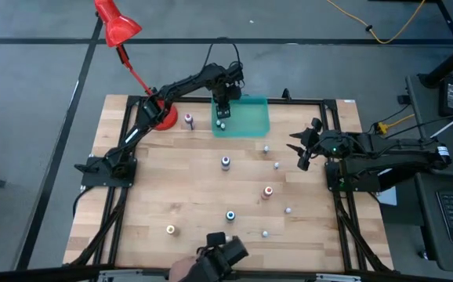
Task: Pick & Place food coloring
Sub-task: Put the small blue food coloring bottle into the green bin
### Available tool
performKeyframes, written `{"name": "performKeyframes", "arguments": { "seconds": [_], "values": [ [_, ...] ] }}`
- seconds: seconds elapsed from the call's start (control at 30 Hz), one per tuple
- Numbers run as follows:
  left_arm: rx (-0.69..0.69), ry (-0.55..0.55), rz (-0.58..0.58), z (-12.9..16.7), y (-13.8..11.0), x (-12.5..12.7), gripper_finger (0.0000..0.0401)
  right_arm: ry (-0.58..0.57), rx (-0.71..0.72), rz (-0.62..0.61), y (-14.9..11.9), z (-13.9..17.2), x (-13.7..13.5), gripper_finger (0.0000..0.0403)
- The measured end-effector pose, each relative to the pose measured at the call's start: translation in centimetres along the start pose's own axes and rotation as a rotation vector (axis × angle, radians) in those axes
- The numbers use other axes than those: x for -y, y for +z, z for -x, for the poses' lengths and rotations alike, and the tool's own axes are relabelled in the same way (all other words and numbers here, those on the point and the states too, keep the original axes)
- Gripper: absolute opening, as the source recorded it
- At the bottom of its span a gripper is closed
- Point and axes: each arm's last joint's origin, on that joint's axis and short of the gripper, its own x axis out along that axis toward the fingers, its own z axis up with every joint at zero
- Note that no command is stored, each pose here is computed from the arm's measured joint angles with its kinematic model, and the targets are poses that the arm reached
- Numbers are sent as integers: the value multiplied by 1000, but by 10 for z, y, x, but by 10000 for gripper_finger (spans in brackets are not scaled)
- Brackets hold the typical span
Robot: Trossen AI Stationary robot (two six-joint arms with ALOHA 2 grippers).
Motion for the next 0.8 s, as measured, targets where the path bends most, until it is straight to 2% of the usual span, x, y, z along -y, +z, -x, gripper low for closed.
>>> {"name": "performKeyframes", "arguments": {
  "seconds": [0.13,0.3,0.53,0.7,0.8],
  "values": [
    [38,34,2,29,0,5,134,0,2,1,0,0,0,175],
    [157,33,14,80,-2,17,132,0,27,-9,3,0,0,175],
    [353,-120,-31,164,-17,59,134,12,92,-36,9,0,0,175],
    [449,-259,-171,224,-47,99,128,54,110,-59,11,1,-1,175],
    [468,-370,-249,250,-71,122,124,54,102,-62,11,-1,-2,175]
  ]
}}
